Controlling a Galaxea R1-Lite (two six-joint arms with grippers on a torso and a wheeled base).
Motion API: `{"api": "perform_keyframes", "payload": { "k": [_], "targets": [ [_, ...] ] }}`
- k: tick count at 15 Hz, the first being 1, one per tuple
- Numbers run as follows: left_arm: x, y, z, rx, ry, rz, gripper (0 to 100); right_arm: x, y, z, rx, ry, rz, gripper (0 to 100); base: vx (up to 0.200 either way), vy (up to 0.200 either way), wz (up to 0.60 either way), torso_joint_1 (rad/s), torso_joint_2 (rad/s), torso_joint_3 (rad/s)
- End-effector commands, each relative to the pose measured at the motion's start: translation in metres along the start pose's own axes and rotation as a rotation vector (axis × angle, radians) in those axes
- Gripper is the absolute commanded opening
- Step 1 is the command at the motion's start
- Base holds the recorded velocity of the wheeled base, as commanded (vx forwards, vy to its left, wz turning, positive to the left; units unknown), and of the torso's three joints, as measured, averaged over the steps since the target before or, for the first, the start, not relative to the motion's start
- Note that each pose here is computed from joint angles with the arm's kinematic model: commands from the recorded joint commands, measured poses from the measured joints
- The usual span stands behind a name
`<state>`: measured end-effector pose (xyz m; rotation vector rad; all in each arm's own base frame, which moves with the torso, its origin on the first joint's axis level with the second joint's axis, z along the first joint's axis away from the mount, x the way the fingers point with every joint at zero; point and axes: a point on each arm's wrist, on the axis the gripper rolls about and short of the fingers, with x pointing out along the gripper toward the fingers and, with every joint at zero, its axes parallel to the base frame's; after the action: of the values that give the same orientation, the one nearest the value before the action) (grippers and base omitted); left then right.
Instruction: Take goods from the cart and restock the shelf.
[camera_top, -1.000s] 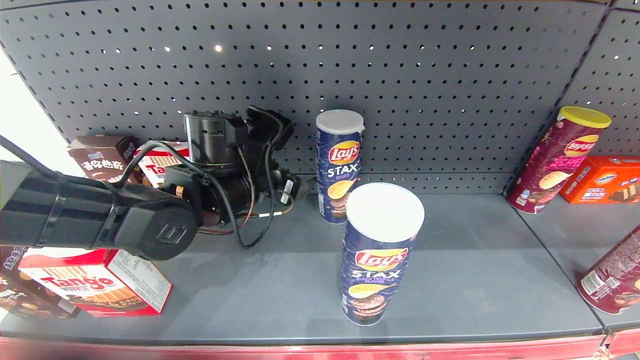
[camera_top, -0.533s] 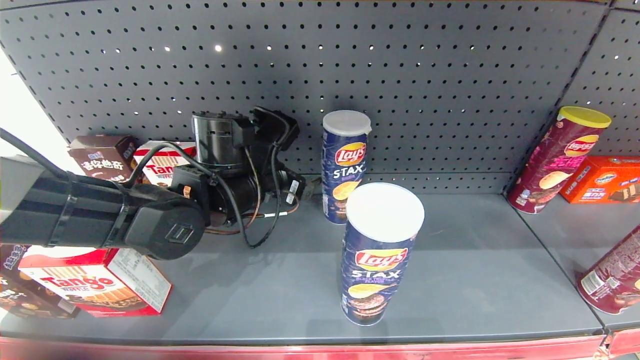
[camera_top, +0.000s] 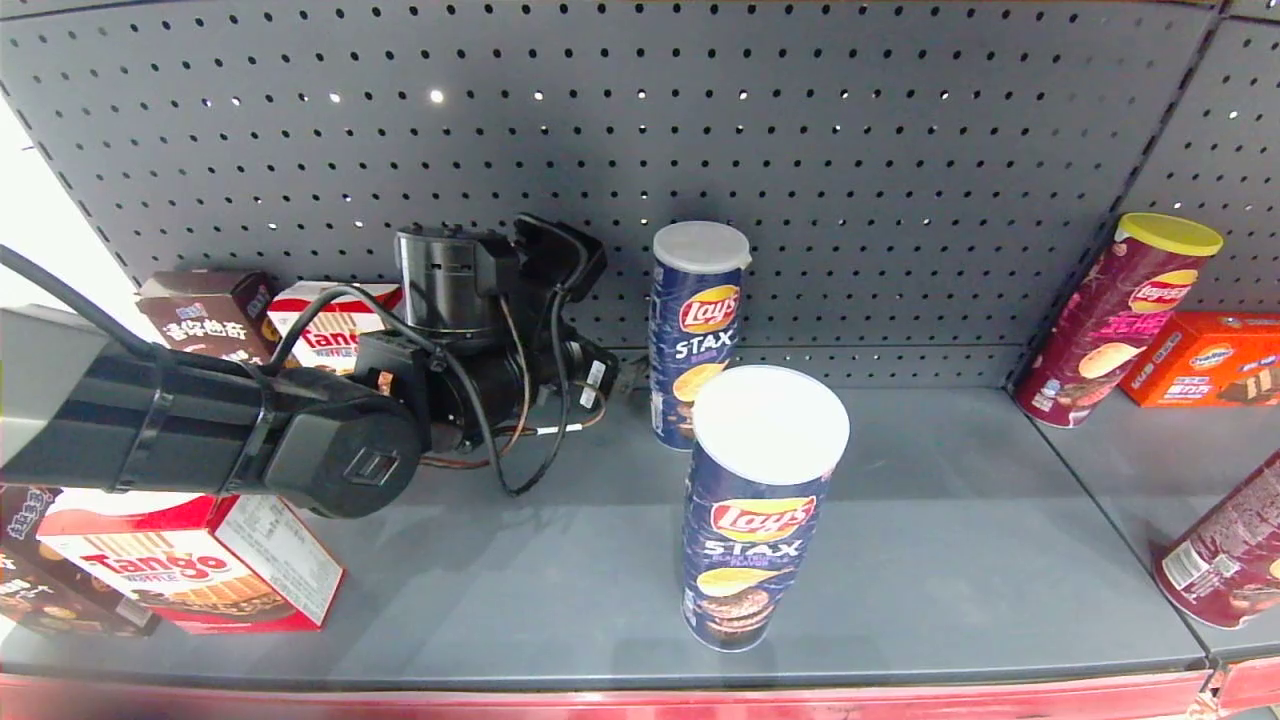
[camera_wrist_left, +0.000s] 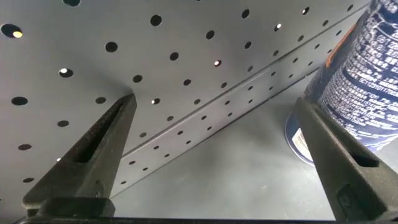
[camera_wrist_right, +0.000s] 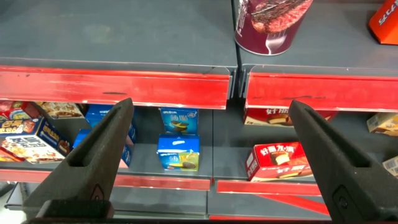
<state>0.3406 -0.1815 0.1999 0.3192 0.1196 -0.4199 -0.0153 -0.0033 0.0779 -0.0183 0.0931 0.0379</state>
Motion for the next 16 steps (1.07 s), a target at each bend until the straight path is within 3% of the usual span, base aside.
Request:
{"api": "perform_keyframes", "payload": {
  "k": [1, 10, 16],
  "targets": [
    [-0.001, 0.000, -0.001, 0.000, 0.003, 0.000, 100, 0.000, 0.000, 0.000, -0.001, 0.001, 0.001, 100, 0.000, 0.000, 0.00, 0.000, 0.00, 0.000],
    [-0.031, 0.002, 0.000, 0.009, 0.001, -0.008, 100, 0.000, 0.000, 0.000, -0.001, 0.001, 0.001, 100, 0.000, 0.000, 0.00, 0.000, 0.00, 0.000],
    [-0.031, -0.012, 0.007, 0.016, -0.024, -0.053, 100, 0.000, 0.000, 0.000, -0.001, 0.001, 0.001, 100, 0.000, 0.000, 0.00, 0.000, 0.00, 0.000]
  ]
}}
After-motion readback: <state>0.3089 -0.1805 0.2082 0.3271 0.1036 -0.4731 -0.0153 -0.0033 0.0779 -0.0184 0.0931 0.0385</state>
